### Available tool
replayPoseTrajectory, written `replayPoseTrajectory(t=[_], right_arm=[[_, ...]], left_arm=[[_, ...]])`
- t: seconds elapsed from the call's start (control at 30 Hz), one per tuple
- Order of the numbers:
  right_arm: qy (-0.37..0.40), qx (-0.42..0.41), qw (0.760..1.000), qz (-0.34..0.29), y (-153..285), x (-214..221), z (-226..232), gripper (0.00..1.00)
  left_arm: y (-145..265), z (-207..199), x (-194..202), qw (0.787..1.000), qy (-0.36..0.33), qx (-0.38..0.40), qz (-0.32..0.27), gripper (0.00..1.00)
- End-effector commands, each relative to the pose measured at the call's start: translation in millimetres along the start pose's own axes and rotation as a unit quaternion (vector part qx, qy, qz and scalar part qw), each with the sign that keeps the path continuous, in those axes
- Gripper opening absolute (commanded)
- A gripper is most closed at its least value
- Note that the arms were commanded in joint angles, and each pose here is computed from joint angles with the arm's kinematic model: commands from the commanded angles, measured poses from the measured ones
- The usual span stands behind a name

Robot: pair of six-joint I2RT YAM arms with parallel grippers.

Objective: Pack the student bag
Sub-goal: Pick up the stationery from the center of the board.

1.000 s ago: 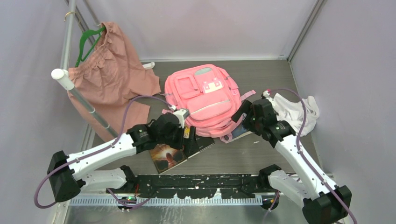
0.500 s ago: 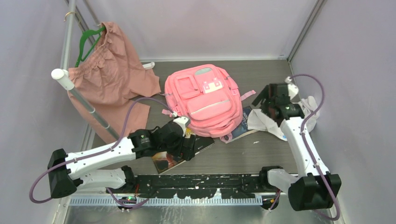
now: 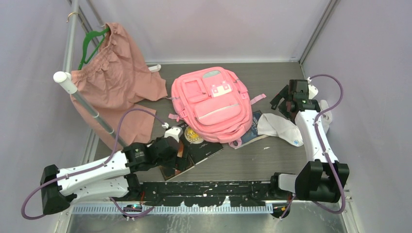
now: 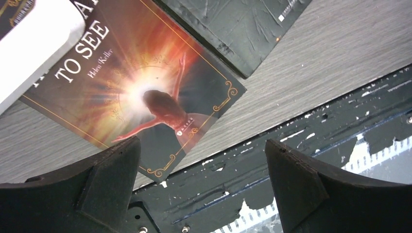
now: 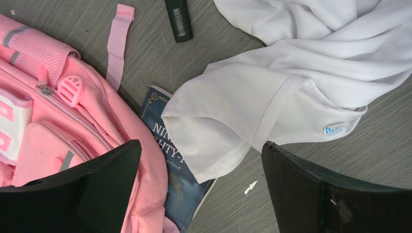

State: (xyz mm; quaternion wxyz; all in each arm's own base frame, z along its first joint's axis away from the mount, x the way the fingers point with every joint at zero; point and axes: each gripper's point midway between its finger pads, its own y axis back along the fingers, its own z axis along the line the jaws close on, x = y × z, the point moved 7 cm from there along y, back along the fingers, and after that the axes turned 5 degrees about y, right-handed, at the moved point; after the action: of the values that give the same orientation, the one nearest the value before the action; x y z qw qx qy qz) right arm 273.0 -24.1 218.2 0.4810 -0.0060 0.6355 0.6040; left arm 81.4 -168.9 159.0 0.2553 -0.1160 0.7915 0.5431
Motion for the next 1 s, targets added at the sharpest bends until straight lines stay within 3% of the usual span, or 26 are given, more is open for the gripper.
replayPoseTrajectory(t=[0.0,0.1,0.3,0.4,0.57,0.77,0.97], right_arm=[[0.04,-0.019,0.999,-0.021,-7.4,-17.1,11.2,1.0],[0.069,0.007,0.998,-0.01,-25.5,-37.8,22.1,0.97],[0.089,0.026,0.995,0.044,-89.9,-65.8,51.3,0.86],[0.094,0.038,0.993,0.063,-123.7,-68.0,58.5,0.73],[0.097,0.064,0.989,0.095,-167.7,-65.7,55.0,0.67],[0.098,0.092,0.983,0.124,-195.7,-51.2,37.9,0.62],[0.094,0.09,0.982,0.139,-206.4,-38.5,34.2,0.43]], left_arm=[[7.0,-5.4,-24.2,0.998,0.001,-0.005,-0.07,1.0],[10.4,-4.1,-39.0,0.994,-0.026,-0.041,-0.096,1.0],[13.3,-21.1,-61.9,0.99,-0.061,-0.021,-0.128,1.0],[18.4,-23.6,-64.3,0.989,-0.06,-0.011,-0.131,1.0],[30.1,-12.1,-60.9,0.988,-0.021,-0.017,-0.15,0.99],[47.8,-4.6,-55.8,0.988,-0.017,0.003,-0.151,1.0],[46.2,-5.9,-56.7,0.99,-0.022,-0.008,-0.141,1.0]])
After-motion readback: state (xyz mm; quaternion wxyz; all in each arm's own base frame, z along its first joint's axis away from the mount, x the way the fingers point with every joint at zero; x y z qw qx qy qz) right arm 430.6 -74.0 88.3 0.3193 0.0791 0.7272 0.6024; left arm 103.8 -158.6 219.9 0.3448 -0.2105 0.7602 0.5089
